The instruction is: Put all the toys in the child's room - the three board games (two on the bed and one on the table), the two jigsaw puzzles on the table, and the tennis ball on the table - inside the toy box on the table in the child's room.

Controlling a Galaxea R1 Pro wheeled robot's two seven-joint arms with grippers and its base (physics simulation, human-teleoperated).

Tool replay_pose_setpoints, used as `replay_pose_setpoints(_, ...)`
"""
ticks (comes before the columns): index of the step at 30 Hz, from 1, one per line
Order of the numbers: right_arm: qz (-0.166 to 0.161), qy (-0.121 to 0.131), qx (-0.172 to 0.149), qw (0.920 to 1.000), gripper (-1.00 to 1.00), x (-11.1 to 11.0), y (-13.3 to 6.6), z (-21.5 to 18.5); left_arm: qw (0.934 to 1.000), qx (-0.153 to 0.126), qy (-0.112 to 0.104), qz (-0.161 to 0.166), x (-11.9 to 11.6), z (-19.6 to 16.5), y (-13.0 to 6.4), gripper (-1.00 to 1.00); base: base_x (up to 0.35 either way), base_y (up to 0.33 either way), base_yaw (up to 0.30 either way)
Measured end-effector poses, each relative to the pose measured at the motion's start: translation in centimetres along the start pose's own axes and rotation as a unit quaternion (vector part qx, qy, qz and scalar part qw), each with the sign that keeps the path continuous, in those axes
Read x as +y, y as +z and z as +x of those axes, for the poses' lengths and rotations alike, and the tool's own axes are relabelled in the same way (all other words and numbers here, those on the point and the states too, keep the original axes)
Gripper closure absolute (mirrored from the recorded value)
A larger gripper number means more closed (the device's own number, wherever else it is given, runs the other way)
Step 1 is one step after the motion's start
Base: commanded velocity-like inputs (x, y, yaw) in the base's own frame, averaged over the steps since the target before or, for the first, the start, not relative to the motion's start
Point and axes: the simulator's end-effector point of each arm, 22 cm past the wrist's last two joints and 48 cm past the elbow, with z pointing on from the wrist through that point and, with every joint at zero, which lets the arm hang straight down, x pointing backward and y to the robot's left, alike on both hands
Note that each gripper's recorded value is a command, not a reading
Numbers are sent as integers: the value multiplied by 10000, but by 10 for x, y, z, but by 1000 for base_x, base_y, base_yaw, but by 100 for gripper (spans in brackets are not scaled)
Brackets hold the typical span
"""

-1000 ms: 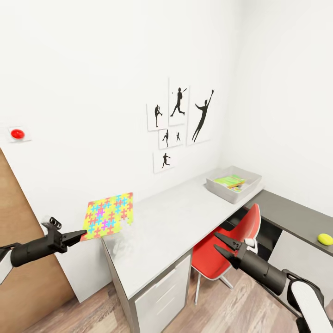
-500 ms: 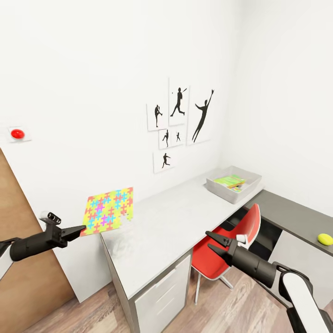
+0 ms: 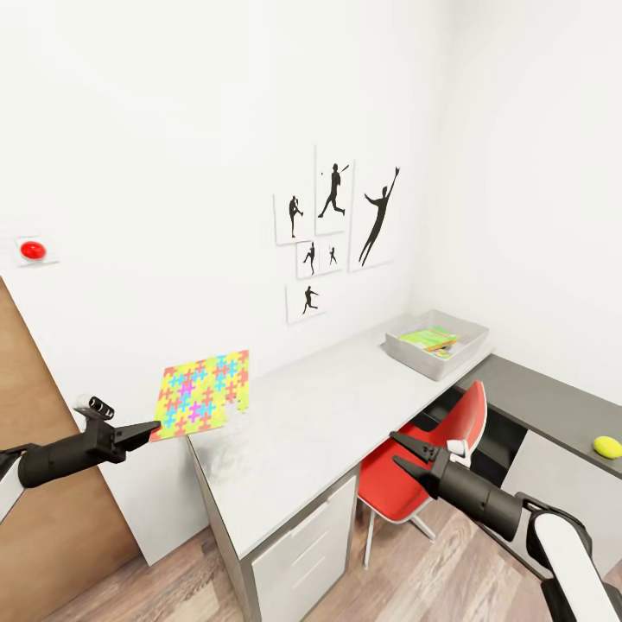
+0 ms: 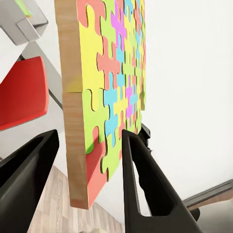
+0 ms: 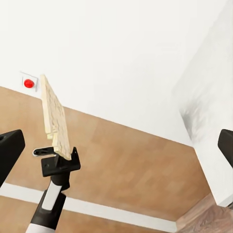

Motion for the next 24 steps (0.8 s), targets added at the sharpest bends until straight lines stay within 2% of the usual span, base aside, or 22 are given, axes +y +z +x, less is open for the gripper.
replay_pose_setpoints(15,-19,6,-2,10000,-100,1,1,0,10000,-5,6,-7,0,-1,-1,100,0,0,-4)
replay_pose_setpoints(24,-21,4,-14,10000,-100,1,0,-1,10000,-24,11,12,-1,-1,-2,100,0,0,-216)
